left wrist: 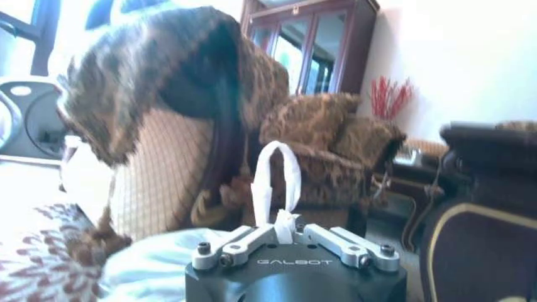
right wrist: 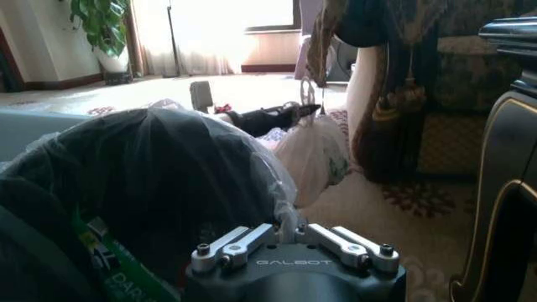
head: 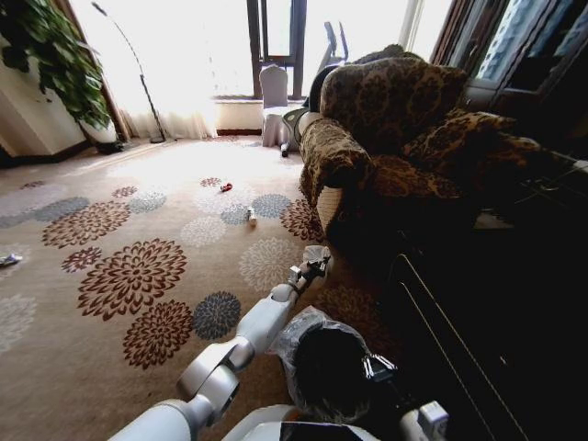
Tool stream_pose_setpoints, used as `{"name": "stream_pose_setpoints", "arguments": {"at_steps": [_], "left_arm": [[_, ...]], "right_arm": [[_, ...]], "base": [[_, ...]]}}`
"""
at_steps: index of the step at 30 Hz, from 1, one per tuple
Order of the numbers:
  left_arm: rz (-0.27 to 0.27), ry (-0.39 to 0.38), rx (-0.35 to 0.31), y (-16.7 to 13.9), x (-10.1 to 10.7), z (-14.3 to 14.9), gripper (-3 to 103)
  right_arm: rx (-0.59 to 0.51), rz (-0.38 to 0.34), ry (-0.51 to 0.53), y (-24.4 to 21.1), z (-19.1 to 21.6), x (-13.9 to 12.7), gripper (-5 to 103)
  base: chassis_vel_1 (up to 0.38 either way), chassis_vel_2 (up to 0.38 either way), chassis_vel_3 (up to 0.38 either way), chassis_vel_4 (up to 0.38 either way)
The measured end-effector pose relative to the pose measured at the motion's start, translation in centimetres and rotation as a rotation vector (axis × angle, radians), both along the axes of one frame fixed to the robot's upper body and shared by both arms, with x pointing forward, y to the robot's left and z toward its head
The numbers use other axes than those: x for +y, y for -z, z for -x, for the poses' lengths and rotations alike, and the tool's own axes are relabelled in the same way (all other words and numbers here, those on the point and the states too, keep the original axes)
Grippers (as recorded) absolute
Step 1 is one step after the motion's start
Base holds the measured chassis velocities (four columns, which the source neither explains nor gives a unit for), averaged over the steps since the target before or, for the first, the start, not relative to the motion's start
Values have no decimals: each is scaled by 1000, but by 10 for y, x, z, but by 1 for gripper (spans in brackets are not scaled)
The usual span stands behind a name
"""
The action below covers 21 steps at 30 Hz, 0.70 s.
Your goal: Pick up the trash from the ground and place it into the trash bin.
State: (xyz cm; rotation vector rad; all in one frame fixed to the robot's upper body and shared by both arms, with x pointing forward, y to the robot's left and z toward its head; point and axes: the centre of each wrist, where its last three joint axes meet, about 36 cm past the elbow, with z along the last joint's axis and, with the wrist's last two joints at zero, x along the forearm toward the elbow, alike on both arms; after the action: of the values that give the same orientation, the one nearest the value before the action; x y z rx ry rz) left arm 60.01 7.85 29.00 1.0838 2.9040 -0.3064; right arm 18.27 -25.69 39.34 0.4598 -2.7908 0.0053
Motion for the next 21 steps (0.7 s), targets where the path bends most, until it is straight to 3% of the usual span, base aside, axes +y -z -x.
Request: {"name": "stream_pose_setpoints", "arguments": {"at_steps": [9,13,16,18,20,21], "left_arm": [[79,-52,-118,-78,68,-5,0],[105,-61,-140,-95,78,-3,0],[160,-42,-183,-127,91,13,0],[175,-34,-193,-134,92,19,0],[240,-18,-198,-157,91,39,0],[240,-18,-198,-157,91,39,0]], "right_arm": [[4,-1,-71,12,-39,6,2],[6,5,-88,16,-48,6,2],[19,16,-144,23,-64,10,2],[21,16,-158,26,-69,14,2],[16,12,-190,33,-84,24,2],[16,12,-190,33,-84,24,2]], "base": [[0,0,0,0],[0,0,0,0],[0,0,0,0],[0,0,0,0],[0,0,0,0],[0,0,0,0]]}}
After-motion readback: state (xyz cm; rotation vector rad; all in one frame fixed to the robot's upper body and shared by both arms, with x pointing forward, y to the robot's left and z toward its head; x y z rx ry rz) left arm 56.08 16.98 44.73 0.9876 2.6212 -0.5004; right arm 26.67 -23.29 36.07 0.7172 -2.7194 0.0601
